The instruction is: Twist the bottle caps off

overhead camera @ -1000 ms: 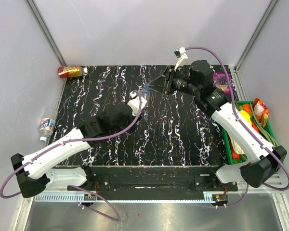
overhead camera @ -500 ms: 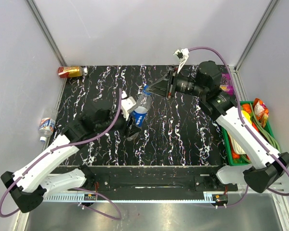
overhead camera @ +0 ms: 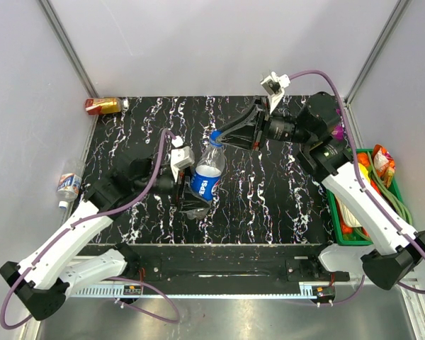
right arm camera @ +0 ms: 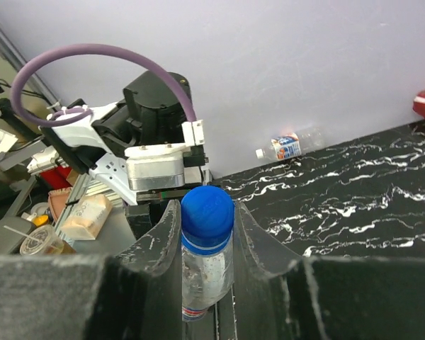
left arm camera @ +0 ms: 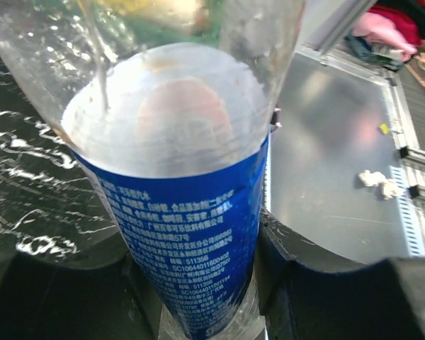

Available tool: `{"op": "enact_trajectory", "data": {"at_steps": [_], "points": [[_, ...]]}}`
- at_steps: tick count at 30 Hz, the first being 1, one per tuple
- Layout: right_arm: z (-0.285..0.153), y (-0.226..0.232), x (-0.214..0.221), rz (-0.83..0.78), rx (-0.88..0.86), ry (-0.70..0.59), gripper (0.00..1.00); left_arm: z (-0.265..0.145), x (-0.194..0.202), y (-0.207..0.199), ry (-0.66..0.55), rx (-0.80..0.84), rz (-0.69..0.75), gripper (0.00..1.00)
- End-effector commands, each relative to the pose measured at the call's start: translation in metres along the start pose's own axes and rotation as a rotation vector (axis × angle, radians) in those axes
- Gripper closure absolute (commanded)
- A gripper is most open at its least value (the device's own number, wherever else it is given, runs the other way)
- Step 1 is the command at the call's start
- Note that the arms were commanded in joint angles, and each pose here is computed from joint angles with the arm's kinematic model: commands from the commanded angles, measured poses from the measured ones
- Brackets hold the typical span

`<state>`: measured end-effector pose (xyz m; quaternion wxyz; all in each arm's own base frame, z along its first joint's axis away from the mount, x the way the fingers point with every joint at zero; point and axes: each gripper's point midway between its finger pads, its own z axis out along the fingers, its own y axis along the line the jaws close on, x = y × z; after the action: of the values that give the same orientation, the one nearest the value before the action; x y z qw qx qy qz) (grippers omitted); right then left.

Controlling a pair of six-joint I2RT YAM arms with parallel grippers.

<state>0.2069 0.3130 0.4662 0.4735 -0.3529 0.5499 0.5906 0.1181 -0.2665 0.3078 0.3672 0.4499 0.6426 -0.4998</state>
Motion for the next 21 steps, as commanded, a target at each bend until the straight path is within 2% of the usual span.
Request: {"op": "enact_trajectory", "data": {"at_steps": [1,10,21], "points": [[0.000,0.005,0.006,-0.036,-0.057,0.013,1.00,-0.008,-0.039,-0.047,-0.125,0.254,0.197,1.00],[-0.002,0.017,0.006,-0.059,-0.112,0.013,1.00,-0.013,-0.038,-0.069,-0.108,0.444,0.167,1.00],[-0.011,0.008,-0.009,-0.079,-0.024,-0.051,1.00,-0.011,-0.028,-0.071,-0.067,0.519,0.114,1.00]]}}
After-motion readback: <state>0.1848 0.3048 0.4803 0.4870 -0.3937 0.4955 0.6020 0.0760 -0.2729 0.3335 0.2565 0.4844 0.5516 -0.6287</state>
